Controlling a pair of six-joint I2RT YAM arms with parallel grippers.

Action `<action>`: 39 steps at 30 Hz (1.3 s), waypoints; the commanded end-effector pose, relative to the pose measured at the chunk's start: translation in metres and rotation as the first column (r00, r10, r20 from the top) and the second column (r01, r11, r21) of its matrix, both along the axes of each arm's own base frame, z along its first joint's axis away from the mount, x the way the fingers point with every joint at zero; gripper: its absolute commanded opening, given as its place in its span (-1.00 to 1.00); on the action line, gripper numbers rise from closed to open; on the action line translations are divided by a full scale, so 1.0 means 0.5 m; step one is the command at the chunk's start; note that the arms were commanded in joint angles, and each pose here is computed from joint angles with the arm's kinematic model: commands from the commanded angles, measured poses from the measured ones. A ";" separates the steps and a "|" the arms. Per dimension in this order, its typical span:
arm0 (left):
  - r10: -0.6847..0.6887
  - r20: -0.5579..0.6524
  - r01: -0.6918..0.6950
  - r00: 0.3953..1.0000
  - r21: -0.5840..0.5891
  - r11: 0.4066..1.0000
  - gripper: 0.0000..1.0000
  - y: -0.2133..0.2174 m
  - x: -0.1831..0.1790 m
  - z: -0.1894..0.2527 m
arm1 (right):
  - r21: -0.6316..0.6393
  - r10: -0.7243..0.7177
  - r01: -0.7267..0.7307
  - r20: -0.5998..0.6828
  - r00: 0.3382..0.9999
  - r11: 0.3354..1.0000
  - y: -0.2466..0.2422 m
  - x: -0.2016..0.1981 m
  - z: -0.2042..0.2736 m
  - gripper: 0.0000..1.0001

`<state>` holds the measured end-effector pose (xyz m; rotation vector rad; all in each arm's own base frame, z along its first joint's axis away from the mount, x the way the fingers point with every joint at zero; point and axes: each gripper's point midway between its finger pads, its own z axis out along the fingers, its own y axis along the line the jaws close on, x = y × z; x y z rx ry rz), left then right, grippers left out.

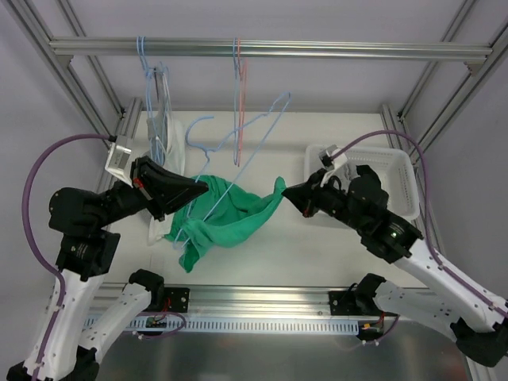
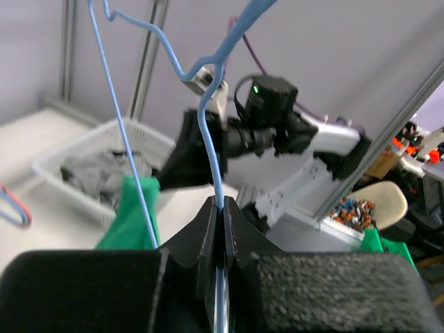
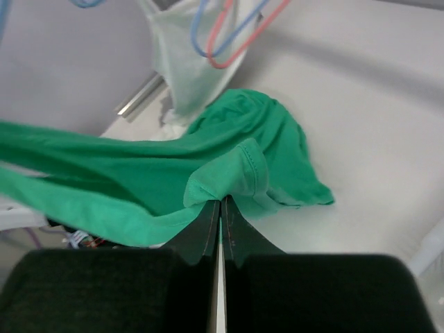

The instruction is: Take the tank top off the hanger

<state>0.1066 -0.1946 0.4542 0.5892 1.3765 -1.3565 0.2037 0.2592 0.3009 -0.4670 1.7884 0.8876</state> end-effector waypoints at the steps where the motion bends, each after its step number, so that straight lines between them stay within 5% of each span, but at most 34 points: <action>1: 0.016 0.235 0.039 0.972 -0.225 0.974 -1.00 -0.003 -0.003 0.138 | 0.104 0.122 -0.125 0.043 0.992 0.987 -0.019 -0.078 0.061 -0.99; 9: 0.111 0.611 0.139 0.784 -0.347 0.928 -1.00 -0.089 -0.018 0.259 | 0.151 0.229 -0.242 0.099 0.968 0.958 -0.079 -0.182 0.104 -0.99; 15: 0.194 0.658 0.070 0.728 -0.353 0.933 -1.00 -0.195 0.065 0.263 | 0.121 0.319 -0.321 0.034 0.947 0.939 -0.058 -0.203 0.066 -0.99; 23: 0.525 0.474 -0.306 0.707 -0.464 0.832 -1.00 -0.089 0.157 0.269 | -0.045 0.174 -0.178 -0.074 0.982 0.983 -0.064 -0.135 -0.061 -0.99; 32: 0.639 0.308 -0.530 0.705 -0.370 0.763 -1.00 0.051 0.146 0.188 | -0.130 0.234 -0.258 -0.178 0.956 0.957 0.054 -0.121 -0.187 -0.99; 39: 0.748 0.114 -0.724 0.653 -0.197 0.662 -1.00 0.127 0.183 0.038 | -0.154 0.281 -0.308 -0.170 0.944 0.939 0.173 -0.095 -0.222 -0.99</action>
